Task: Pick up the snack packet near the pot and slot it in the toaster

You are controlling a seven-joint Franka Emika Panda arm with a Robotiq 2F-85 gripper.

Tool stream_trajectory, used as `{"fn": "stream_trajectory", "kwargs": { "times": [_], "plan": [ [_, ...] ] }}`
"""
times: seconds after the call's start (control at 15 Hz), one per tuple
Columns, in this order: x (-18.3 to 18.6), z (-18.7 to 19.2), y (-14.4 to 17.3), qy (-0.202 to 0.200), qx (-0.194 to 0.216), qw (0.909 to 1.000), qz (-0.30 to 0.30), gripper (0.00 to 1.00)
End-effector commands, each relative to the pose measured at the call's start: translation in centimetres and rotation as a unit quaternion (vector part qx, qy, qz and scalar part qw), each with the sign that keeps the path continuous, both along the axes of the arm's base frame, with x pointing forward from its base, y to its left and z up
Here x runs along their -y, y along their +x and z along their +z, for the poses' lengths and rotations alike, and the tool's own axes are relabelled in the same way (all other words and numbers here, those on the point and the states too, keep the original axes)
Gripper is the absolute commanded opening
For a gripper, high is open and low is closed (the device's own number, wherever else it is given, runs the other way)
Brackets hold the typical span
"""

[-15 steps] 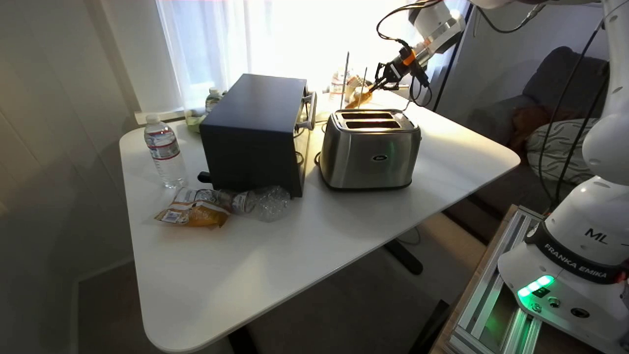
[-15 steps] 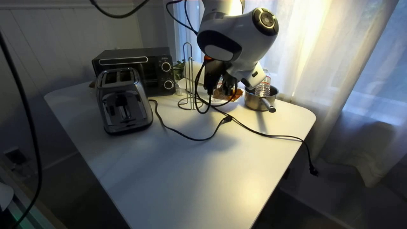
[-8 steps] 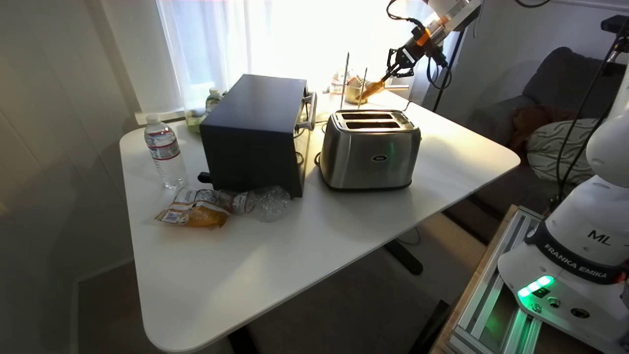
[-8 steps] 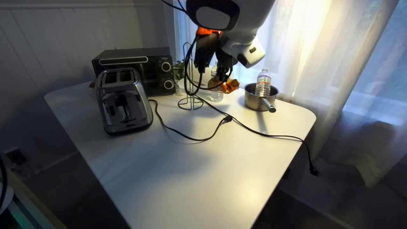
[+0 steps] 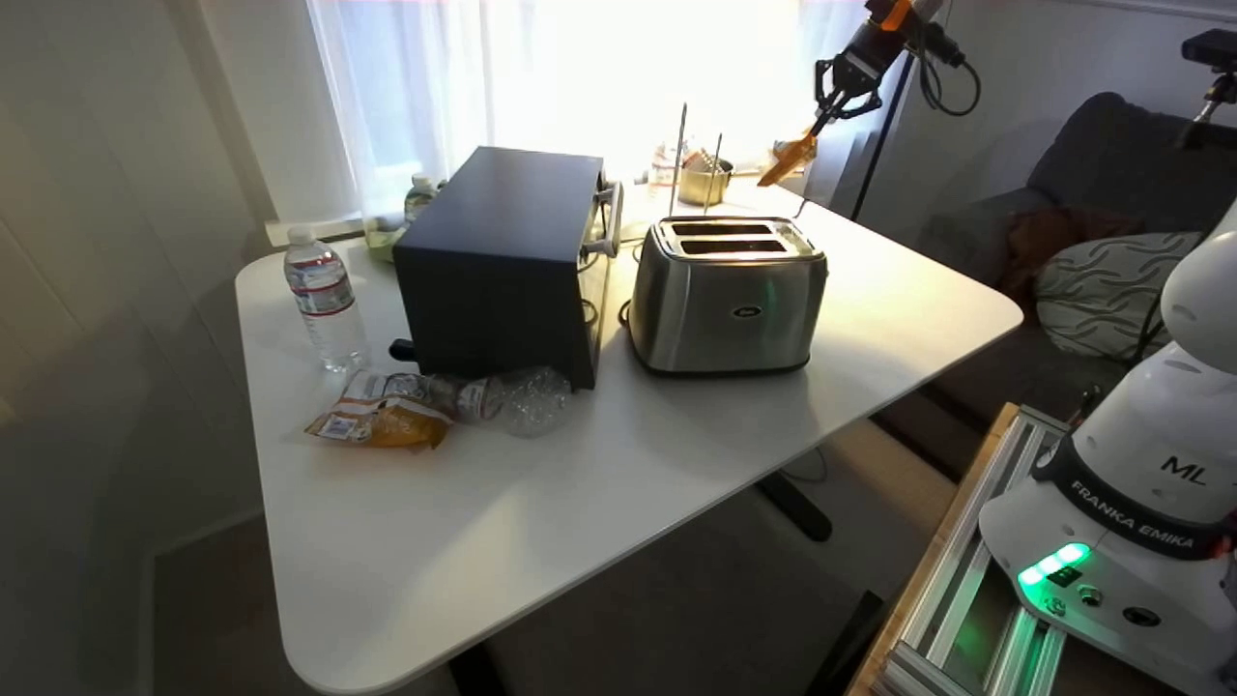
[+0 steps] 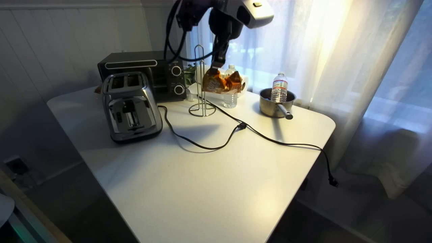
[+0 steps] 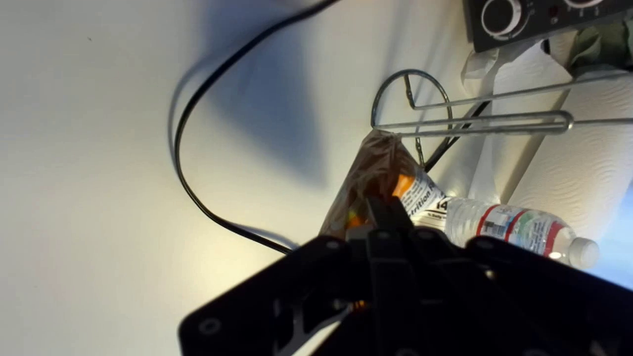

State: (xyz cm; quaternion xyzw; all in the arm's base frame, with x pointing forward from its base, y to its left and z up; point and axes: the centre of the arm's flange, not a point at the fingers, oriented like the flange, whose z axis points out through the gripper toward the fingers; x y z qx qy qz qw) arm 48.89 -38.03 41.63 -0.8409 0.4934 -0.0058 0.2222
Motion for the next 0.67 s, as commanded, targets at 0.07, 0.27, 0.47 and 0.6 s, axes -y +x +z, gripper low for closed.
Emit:
{"fn": "stream_trajectory", "kwargs": {
  "times": [0.07,0.27,0.47,0.6],
  "plan": [
    [-3.7,4.2,-4.8,0.073,-0.074,0.9932,0.052,0.01],
    [-6.2,5.5,-6.5,0.144,-0.109,0.9797,0.088,0.01],
    [-8.4,5.8,-7.0,0.214,-0.135,0.9623,0.102,0.0],
    [-9.8,5.3,-6.9,0.254,-0.154,0.9496,0.101,0.0]
  ]
}}
